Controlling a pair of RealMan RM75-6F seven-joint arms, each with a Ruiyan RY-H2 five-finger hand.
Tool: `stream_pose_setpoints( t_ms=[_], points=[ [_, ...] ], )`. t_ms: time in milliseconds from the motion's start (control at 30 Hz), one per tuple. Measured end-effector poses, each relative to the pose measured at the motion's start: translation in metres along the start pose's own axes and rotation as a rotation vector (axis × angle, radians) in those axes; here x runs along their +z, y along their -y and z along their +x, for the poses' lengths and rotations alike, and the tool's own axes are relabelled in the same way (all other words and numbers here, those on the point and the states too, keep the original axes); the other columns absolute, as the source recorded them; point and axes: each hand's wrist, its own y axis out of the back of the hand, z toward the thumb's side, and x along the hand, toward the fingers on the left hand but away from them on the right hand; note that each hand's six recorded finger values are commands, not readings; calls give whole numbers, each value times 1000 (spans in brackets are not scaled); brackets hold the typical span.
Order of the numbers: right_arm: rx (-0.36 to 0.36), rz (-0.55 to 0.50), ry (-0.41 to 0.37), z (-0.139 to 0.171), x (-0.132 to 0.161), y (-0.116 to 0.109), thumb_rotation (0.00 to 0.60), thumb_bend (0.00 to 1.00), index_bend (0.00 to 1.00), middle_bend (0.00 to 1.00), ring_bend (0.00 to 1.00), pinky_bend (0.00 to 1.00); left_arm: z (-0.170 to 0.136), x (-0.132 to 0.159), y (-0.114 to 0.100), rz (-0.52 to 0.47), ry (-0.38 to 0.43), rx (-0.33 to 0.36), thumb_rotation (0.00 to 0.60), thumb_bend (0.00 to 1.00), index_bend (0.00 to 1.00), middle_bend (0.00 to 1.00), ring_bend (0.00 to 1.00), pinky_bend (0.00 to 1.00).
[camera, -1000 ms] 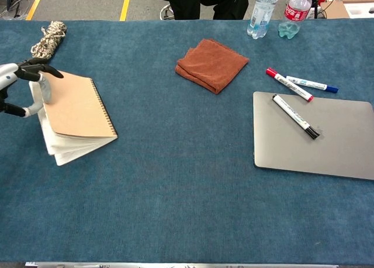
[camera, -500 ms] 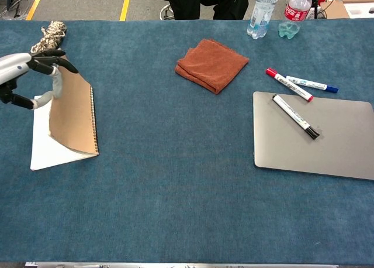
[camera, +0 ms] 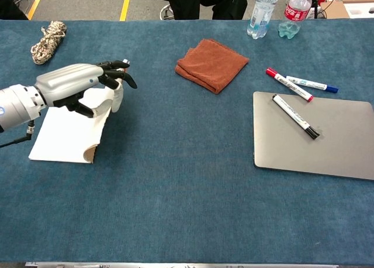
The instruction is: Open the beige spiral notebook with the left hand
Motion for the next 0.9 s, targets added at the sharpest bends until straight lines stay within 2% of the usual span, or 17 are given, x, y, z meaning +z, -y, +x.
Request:
stream_pose_setpoints(
  t_ms=[400,667,733,900],
  points=[
    [2,-10,22,4,-10,2,600,151,138,188,99,178,33,27,31,-79,-11,-43,600,549,604,213,12,1],
    [-2,-15,30,7,-14,0,600,151,138,188,99,177,45,25,59,-109,-60,-91,600,549,557,199,12,1],
    [-2,-17,33,8,-15,0,600,151,138,188,99,178,47,22,65,-111,-76,-103,600,549,508,185,12,1],
    [-2,-16,37,9,-17,0,600,152,138,188,99,178,48,16,75,-147,-112,-140,600,547,258,134,12,1]
  ],
)
